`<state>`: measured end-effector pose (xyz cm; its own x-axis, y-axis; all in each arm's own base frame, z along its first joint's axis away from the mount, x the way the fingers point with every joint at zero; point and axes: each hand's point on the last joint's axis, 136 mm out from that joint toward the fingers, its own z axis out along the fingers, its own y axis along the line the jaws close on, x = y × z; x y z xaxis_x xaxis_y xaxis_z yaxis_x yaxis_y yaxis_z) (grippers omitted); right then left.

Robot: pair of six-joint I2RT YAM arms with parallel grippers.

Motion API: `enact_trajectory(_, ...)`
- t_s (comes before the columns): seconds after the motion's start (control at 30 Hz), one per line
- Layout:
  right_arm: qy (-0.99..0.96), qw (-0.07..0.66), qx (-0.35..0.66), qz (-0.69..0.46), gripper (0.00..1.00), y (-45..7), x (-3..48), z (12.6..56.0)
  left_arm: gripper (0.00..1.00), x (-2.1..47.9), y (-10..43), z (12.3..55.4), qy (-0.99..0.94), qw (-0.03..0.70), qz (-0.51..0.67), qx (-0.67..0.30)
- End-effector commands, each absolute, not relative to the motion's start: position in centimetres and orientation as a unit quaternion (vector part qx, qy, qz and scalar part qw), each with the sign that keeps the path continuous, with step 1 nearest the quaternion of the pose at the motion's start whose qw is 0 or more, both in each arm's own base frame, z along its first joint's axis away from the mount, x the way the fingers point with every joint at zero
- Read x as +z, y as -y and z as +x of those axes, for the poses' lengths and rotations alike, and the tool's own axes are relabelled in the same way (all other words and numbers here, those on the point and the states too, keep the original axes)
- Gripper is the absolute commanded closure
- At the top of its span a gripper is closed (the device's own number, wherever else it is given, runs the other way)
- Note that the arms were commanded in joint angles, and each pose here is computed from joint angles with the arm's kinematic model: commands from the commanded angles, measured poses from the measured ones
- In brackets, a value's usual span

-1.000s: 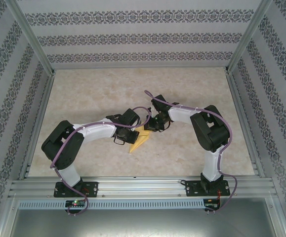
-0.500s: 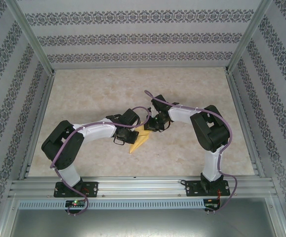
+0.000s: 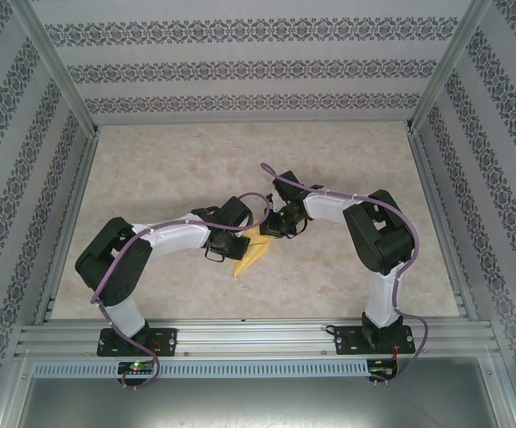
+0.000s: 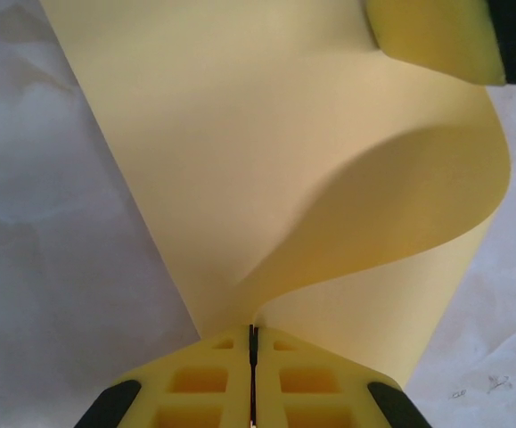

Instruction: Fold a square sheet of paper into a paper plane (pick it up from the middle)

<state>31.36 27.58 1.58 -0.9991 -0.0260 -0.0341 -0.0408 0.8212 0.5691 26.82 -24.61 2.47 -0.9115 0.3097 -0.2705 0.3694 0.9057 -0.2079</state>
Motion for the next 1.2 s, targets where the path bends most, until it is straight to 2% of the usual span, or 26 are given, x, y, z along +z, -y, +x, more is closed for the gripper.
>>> enact_trajectory(0.0,-0.963,-0.012,0.268,0.000,0.90,-26.2,-0.3,30.5,0.91,1.5,23.7,26.7,-0.974,0.105,0.163,-0.116)
enact_trajectory(0.23,-0.951,0.005,0.308,0.002,0.86,-27.4,1.6,31.4,0.91,0.7,23.9,26.5,-0.975,0.089,0.165,-0.118)
enact_trajectory(0.43,-0.930,0.066,0.361,0.027,0.79,-27.1,6.2,33.8,0.91,0.5,24.2,26.3,-0.974,0.085,0.167,-0.127)
enact_trajectory(0.57,-0.928,0.113,0.353,0.045,0.76,-24.8,9.0,33.7,0.91,0.7,24.8,26.5,-0.973,0.084,0.163,-0.141)
enact_trajectory(0.77,-0.915,0.149,0.369,0.068,0.81,-23.0,10.6,30.8,0.91,0.6,26.4,26.9,-0.972,0.078,0.142,-0.170)
enact_trajectory(0.9,-0.901,0.154,0.399,0.071,0.89,-24.3,10.0,27.7,0.91,0.6,27.0,27.2,-0.971,0.077,0.135,-0.183)
enact_trajectory(1.0,-0.902,0.153,0.398,0.066,0.90,-25.4,8.9,25.7,0.91,0.7,27.2,27.4,-0.970,0.075,0.140,-0.183)
enact_trajectory(1.17,-0.919,0.152,0.353,0.087,0.90,-24.2,7.5,26.7,0.91,0.9,27.1,27.3,-0.969,0.074,0.154,-0.177)
